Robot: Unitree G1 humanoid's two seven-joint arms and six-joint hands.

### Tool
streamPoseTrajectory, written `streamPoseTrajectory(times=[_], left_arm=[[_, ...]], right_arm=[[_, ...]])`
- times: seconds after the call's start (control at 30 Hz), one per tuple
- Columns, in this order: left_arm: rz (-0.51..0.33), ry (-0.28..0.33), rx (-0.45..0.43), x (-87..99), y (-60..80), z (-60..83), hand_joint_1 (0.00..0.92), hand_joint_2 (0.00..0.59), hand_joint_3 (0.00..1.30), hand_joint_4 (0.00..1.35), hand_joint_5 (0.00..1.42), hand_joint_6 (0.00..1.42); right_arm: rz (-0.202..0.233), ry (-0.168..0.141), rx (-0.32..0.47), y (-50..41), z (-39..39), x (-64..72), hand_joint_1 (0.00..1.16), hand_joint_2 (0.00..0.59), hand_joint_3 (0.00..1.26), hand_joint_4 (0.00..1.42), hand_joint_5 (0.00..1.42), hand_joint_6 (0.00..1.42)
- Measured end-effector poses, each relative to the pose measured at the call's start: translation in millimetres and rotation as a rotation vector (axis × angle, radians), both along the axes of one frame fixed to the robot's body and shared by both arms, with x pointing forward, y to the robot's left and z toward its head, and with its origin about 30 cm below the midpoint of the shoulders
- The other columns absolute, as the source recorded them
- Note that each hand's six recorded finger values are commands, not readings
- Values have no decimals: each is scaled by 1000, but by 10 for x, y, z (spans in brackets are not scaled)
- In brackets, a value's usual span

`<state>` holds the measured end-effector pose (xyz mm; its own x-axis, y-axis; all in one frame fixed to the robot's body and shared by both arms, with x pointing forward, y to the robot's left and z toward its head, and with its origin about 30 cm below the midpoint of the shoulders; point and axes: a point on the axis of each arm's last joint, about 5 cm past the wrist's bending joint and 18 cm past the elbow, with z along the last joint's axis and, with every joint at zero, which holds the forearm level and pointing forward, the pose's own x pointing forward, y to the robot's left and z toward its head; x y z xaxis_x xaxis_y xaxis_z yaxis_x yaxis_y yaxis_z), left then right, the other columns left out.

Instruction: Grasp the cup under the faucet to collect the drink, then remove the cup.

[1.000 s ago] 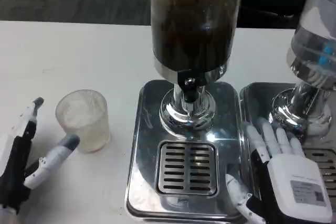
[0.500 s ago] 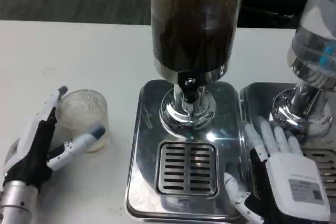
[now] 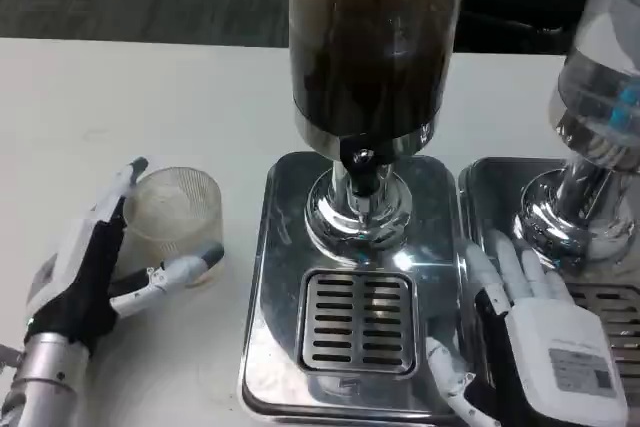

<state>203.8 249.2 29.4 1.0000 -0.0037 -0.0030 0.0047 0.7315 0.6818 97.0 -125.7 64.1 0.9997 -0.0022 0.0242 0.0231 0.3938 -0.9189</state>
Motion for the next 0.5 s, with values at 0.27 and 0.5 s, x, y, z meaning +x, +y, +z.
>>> streamPoseTrajectory(times=[0.27,0.5], left_arm=[[-13,-28,-11,40,-21,25,444,59,142,236,474,537],[-33,-43,-23,121,-64,64,457,72,499,650,839,994]], right_arm=[[-18,17,9,14,-6,-40,188,477,113,0,25,85],[-28,24,22,33,-9,-59,190,477,115,0,45,138]])
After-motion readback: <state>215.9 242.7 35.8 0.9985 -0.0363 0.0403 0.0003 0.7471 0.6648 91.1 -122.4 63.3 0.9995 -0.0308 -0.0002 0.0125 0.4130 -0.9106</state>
